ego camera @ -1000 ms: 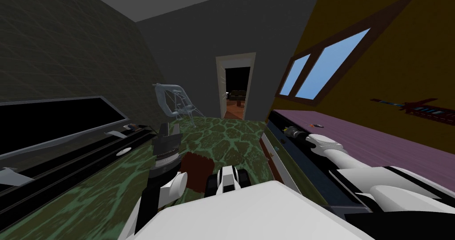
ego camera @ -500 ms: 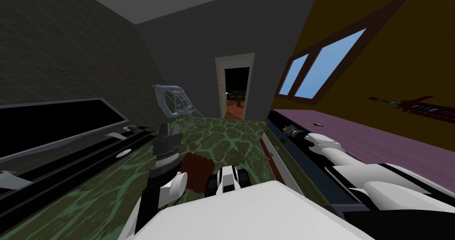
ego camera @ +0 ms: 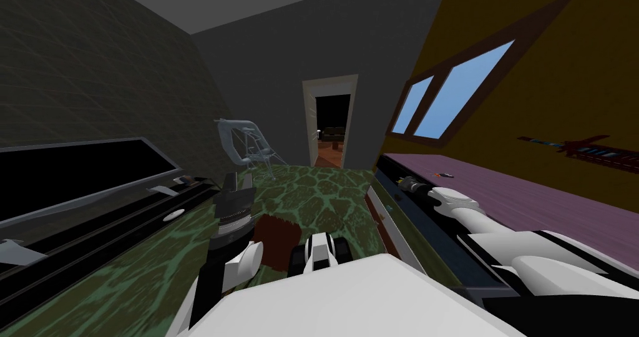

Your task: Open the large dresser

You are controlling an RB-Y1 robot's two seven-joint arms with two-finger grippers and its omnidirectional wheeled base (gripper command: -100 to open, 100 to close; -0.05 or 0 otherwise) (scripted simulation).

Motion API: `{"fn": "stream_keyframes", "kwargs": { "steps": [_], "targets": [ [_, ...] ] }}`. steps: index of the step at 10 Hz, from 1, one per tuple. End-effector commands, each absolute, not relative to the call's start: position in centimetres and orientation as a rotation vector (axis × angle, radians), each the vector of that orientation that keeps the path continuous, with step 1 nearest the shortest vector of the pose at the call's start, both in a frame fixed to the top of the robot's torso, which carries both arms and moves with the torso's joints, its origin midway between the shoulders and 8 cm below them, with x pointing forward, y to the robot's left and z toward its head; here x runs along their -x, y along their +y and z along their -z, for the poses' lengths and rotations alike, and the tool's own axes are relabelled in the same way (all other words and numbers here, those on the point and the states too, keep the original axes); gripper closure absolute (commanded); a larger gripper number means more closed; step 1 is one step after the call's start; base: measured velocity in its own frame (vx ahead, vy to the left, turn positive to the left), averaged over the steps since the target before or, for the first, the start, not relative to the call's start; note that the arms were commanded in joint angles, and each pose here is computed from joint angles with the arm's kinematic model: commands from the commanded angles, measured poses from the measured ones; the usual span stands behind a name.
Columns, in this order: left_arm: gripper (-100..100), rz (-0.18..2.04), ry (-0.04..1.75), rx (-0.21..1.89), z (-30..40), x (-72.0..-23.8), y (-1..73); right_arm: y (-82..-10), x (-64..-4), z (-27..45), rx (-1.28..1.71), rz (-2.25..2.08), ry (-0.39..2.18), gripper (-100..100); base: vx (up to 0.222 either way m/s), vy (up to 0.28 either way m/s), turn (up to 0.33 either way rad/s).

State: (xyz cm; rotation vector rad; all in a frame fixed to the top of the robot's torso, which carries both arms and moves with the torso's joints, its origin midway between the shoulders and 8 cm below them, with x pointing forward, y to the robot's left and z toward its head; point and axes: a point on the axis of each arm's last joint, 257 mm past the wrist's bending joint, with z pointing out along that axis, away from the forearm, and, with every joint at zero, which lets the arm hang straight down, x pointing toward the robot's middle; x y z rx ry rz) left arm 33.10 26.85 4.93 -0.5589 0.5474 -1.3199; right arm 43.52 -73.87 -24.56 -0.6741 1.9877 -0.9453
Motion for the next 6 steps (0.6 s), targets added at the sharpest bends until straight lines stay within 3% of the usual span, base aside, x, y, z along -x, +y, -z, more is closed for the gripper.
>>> {"fn": "stream_keyframes", "kwargs": {
  "steps": [1,3,6],
  "targets": [
    [0,1.320,0.547,0.559,-4.9,-33.1,26.9,-74.0,-42.9,25.4,0.677,0.940,2.007,100,0.000,0.000,0.000],
    [0,1.320,0.547,0.559,-4.9,-33.1,26.9,-74.0,-42.9,25.4,0.677,0.940,2.007,100,-0.002,0.003,-0.008],
    [0,1.320,0.547,0.559,-4.9,-33.1,26.8,-75.1,-42.6,25.3,0.621,0.970,2.030,100,-0.031,0.010,0.126]
  ]
}}
